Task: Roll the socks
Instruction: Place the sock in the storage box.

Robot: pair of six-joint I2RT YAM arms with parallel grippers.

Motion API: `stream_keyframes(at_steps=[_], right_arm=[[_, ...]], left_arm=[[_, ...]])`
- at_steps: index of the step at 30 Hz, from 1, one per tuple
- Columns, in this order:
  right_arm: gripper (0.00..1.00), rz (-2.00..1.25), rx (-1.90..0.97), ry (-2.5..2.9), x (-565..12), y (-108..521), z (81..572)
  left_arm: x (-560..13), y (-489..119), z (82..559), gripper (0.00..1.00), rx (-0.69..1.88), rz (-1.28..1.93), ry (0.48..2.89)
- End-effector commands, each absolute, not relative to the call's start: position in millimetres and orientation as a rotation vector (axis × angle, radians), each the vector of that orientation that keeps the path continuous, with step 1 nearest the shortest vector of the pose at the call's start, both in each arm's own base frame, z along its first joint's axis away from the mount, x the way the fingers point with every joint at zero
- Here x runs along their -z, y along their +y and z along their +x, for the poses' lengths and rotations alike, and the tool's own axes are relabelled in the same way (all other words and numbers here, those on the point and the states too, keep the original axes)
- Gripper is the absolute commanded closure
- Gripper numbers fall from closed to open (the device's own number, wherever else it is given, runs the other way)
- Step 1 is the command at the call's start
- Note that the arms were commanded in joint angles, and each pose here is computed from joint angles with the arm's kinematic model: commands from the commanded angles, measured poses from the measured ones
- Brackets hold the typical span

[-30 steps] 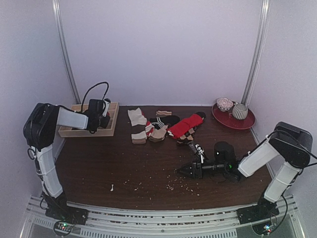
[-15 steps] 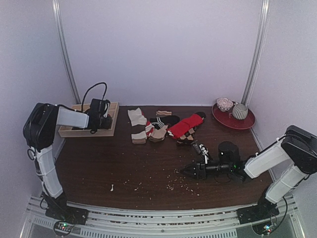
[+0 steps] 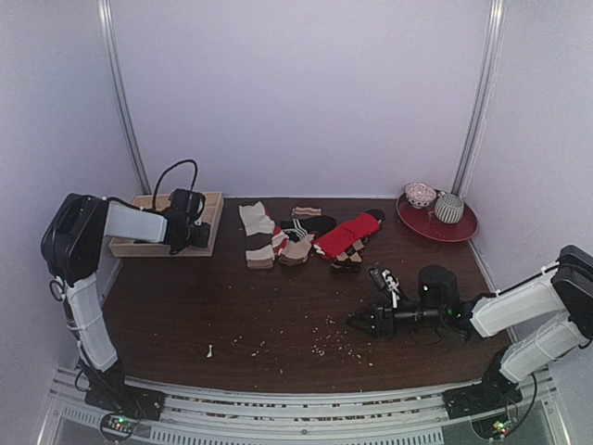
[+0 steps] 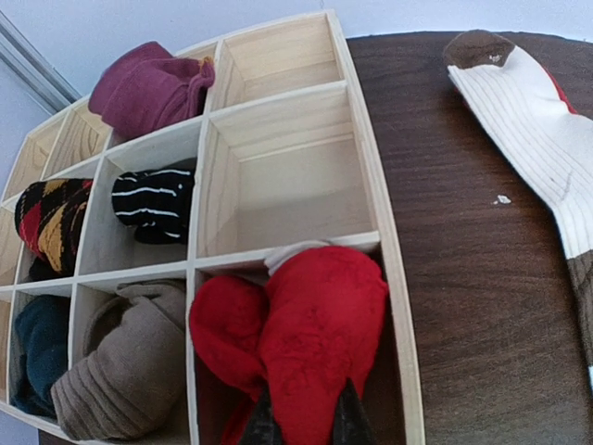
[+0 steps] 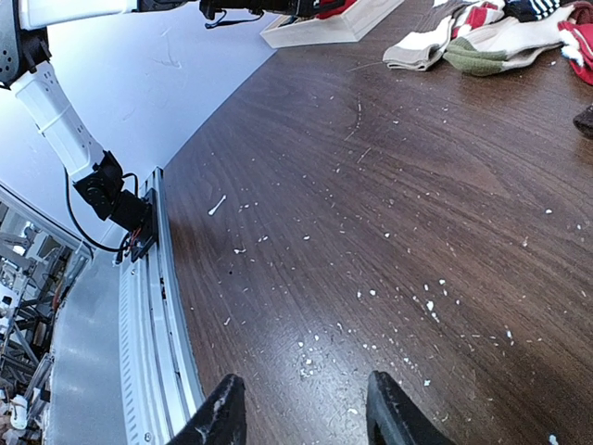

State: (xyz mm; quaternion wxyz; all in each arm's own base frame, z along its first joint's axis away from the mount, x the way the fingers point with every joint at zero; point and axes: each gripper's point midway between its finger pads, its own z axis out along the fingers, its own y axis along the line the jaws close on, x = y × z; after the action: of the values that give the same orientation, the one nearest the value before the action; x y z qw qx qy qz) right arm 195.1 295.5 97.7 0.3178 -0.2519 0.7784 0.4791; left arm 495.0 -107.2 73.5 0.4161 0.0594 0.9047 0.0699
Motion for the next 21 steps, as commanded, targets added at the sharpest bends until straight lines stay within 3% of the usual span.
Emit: stream_keyframes(at_steps=[1, 21], right_arm=[[0.55, -0.646, -1.217, 2.075, -90.5, 286.5, 194.5], [0.55, -0.619, -1.195, 2.082, -91.1, 277.2, 190.3]], left_arm=[[-27.2, -118.0, 472.7, 1.00, -0.121, 0.211, 2.461], [27.8, -103.6, 436.2, 0.98, -0.184, 0.167, 2.747]])
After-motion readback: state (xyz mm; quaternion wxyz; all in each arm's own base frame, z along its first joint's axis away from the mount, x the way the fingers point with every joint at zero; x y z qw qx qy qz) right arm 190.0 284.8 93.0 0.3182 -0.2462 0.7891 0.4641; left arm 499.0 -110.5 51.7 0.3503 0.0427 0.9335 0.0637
